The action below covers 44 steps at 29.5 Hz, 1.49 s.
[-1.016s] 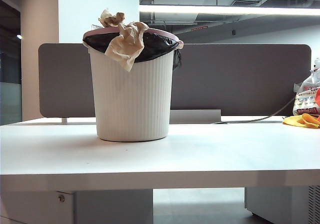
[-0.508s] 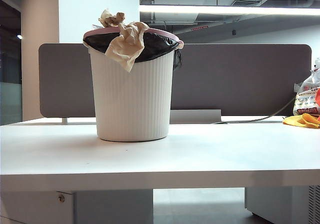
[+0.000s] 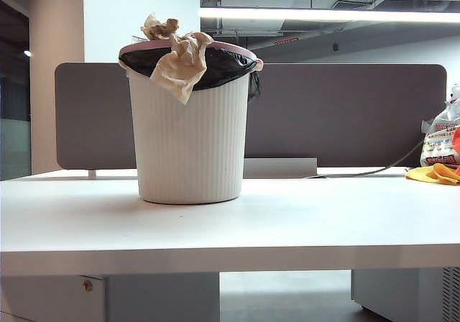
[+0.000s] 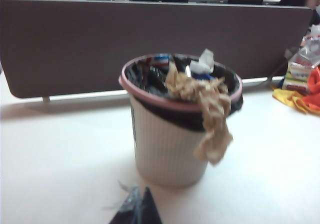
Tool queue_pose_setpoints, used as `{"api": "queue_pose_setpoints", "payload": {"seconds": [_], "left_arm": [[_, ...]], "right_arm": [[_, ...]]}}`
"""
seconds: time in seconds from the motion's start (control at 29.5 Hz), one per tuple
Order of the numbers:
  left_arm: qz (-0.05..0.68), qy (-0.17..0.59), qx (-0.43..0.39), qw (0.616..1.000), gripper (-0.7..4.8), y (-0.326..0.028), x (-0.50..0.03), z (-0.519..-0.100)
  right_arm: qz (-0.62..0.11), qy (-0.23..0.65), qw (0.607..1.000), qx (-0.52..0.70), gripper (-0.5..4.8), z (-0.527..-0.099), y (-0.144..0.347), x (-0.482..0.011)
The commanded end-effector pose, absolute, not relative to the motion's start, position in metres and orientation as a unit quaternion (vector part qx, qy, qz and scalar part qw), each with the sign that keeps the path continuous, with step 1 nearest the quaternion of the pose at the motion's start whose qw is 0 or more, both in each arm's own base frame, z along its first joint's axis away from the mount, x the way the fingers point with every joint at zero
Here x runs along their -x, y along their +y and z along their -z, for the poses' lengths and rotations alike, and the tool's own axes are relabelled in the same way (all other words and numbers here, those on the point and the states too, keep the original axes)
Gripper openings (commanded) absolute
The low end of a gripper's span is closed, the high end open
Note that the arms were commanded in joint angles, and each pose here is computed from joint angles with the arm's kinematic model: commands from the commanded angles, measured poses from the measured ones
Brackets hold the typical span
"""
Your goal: Pick up all the trash on the table and put it in the trash can.
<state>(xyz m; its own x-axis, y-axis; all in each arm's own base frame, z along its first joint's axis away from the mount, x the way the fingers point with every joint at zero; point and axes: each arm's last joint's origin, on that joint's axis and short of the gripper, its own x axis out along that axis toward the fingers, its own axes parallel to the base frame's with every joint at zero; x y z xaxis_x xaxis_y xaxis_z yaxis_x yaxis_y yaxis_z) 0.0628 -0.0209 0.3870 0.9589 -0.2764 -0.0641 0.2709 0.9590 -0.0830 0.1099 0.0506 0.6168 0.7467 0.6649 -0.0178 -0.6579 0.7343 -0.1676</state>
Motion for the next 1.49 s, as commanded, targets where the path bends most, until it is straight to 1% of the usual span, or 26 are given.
{"api": "queue_pose_setpoints", "payload": {"seconds": [0.03,0.2,0.3,0.44,0.58,0.68,0.81,0.88,0.98,1.05,1.19,1.36,1.49], "left_arm": [[0.140,0.061,0.035,0.988,-0.05,-0.021,-0.062,-0.367],[0.160,0.041,0.040,0.985,-0.05,-0.021,-0.060,-0.353],[0.165,0.037,0.041,0.985,-0.05,-0.023,-0.065,-0.343],[0.181,0.047,0.040,0.982,-0.05,-0.028,-0.075,-0.326],[0.187,0.058,0.040,0.980,-0.05,-0.033,-0.087,-0.302],[0.186,0.068,0.046,0.979,-0.05,-0.036,-0.095,-0.282],[0.185,0.075,0.046,0.979,-0.05,-0.038,-0.101,-0.262],[0.184,0.076,0.066,0.978,-0.05,-0.039,-0.104,-0.252],[0.181,0.085,0.103,0.974,-0.05,-0.040,-0.107,-0.237],[0.178,0.099,0.107,0.973,-0.05,-0.041,-0.108,-0.228],[0.161,0.112,0.101,0.975,-0.05,-0.040,-0.110,-0.214],[0.153,0.085,0.103,0.979,-0.05,-0.041,-0.113,-0.202],[0.156,0.058,0.108,0.980,-0.05,-0.041,-0.114,-0.189]], "right_arm": [[-0.351,-0.063,0.933,0.058,-0.09,-0.625,0.036,-0.068],[-0.325,-0.108,0.939,0.034,-0.09,-0.628,0.014,-0.013],[-0.320,-0.116,0.940,0.019,-0.09,-0.625,0.004,0.015],[-0.309,-0.094,0.946,0.004,-0.09,-0.614,-0.004,0.036],[-0.310,-0.042,0.950,0.009,-0.09,-0.595,-0.006,0.042],[-0.308,0.009,0.951,0.016,-0.09,-0.573,-0.004,0.037],[-0.297,0.072,0.952,0.028,-0.09,-0.533,0.002,0.020],[-0.310,0.063,0.948,0.020,-0.09,-0.513,0.007,0.010],[-0.326,0.029,0.945,-0.032,-0.09,-0.482,0.014,-0.010],[-0.327,0.004,0.944,-0.050,-0.08,-0.459,0.018,-0.023],[-0.330,-0.030,0.942,-0.061,-0.08,-0.398,0.028,-0.054],[-0.332,-0.019,0.940,-0.074,-0.08,-0.320,0.039,-0.089],[-0.329,-0.001,0.939,-0.105,-0.08,-0.270,0.045,-0.106]]}}
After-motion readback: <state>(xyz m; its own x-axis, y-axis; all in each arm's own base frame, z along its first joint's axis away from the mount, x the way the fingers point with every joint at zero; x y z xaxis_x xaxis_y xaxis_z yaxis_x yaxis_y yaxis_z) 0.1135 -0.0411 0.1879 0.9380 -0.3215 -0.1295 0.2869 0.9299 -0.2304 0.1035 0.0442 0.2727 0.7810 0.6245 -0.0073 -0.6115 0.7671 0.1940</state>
